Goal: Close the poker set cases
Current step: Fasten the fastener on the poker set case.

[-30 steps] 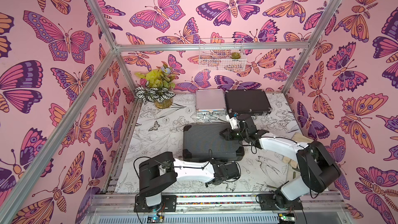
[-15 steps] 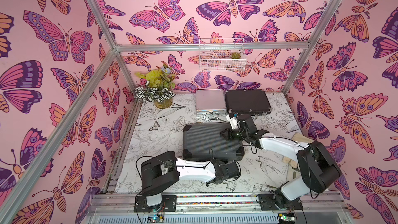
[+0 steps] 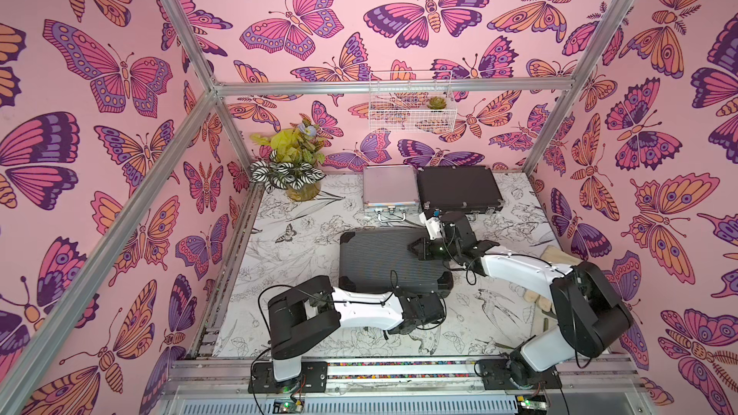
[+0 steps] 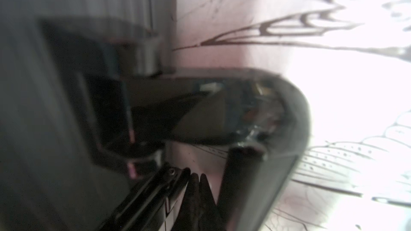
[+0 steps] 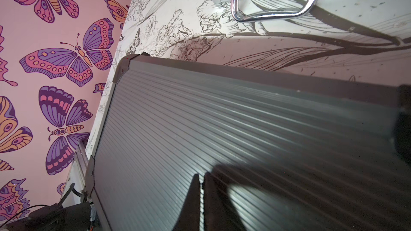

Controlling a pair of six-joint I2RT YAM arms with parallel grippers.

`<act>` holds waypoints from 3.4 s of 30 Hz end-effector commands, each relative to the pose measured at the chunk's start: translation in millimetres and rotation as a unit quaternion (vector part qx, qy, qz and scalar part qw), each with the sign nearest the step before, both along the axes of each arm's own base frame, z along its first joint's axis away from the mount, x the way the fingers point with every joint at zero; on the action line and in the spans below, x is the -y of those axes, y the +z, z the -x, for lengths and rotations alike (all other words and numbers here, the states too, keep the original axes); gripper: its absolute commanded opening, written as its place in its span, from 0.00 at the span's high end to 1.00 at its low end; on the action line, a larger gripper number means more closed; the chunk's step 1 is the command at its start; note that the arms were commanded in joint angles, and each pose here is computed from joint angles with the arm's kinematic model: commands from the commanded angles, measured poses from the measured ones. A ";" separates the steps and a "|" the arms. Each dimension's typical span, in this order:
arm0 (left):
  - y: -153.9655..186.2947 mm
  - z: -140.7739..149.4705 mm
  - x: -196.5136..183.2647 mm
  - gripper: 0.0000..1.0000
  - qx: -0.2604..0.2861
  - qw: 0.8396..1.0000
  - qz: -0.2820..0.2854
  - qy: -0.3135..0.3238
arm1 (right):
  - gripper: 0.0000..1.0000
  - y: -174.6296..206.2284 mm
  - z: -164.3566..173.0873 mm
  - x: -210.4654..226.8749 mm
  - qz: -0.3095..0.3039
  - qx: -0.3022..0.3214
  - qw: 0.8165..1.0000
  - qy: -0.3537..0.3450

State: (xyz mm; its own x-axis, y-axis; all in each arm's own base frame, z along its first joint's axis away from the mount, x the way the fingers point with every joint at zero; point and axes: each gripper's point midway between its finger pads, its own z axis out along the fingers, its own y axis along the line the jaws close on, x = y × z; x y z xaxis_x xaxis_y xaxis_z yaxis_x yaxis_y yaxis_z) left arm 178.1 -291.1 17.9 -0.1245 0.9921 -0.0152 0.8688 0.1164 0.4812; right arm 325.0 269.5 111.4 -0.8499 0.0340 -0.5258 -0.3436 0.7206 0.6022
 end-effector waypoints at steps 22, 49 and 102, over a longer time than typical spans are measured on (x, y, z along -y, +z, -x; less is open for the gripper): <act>149.6 -24.7 -18.3 0.87 -0.083 0.896 0.389 0.196 | 0.90 -66.9 30.8 42.1 0.105 -0.111 0.988 -0.036; 136.2 -73.7 -115.6 0.51 -0.043 0.719 0.482 0.499 | 0.89 -50.3 40.0 49.4 0.102 -0.100 0.989 -0.035; 69.7 -133.5 -159.3 0.43 -0.070 0.654 0.446 0.606 | 0.33 -33.6 41.3 91.4 0.047 -0.117 0.989 -0.074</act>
